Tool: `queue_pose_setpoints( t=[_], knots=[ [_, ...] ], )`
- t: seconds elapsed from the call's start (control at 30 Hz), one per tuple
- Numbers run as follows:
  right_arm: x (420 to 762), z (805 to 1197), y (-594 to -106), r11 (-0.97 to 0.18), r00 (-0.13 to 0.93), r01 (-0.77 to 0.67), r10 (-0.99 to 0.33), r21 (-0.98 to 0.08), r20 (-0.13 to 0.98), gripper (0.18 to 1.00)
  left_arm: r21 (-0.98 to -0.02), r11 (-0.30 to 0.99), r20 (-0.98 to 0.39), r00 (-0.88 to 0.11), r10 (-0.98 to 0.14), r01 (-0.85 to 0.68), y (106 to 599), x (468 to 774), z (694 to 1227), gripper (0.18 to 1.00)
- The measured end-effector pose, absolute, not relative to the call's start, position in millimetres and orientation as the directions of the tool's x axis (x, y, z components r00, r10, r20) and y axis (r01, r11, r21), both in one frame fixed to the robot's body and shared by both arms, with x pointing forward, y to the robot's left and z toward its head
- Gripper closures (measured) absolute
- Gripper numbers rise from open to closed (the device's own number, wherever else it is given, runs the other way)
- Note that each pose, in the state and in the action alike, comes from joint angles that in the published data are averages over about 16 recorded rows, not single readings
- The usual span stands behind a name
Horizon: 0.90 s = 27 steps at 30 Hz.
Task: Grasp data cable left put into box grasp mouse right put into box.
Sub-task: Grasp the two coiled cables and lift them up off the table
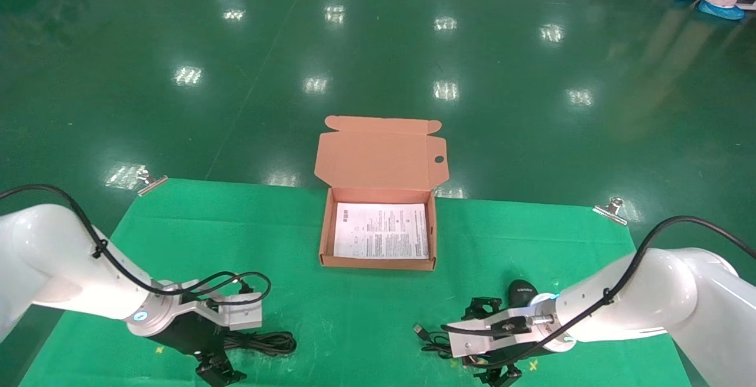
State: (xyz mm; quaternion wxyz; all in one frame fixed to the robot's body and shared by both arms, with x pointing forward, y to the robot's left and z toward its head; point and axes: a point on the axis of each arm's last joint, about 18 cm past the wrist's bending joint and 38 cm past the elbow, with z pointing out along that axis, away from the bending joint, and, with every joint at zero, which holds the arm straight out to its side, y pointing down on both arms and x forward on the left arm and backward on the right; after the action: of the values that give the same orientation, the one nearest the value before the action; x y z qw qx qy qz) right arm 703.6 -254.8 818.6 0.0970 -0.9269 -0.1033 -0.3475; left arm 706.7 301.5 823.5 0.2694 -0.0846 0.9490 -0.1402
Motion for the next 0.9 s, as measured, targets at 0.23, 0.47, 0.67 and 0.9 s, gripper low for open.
queue_pose_setpoints(
  t=[0.23,0.47,0.67,0.9],
  knots=[
    [703.1,819.1,-254.7,-0.959,0.737,0.261,0.127,-0.106,0.664,0.316,-0.308,0.948,-0.49,-0.841,-0.23,-0.081,301.2,706.6,824.2,0.344],
    [702.9,819.4,-254.6,-0.959,0.737,0.262,0.129,-0.105,0.664,0.456,-0.306,0.949,-0.491,-0.841,-0.227,-0.078,300.9,706.5,824.6,0.491],
    [702.8,819.6,-254.7,-0.959,0.737,0.262,0.129,-0.104,0.664,0.6,-0.305,0.949,-0.491,-0.841,-0.226,-0.077,300.7,706.4,824.8,0.643],
    [702.7,819.6,-254.8,-0.959,0.737,0.262,0.13,-0.103,0.664,0.759,-0.304,0.95,-0.492,-0.841,-0.225,-0.076,300.7,706.3,824.9,0.79]
  ],
)
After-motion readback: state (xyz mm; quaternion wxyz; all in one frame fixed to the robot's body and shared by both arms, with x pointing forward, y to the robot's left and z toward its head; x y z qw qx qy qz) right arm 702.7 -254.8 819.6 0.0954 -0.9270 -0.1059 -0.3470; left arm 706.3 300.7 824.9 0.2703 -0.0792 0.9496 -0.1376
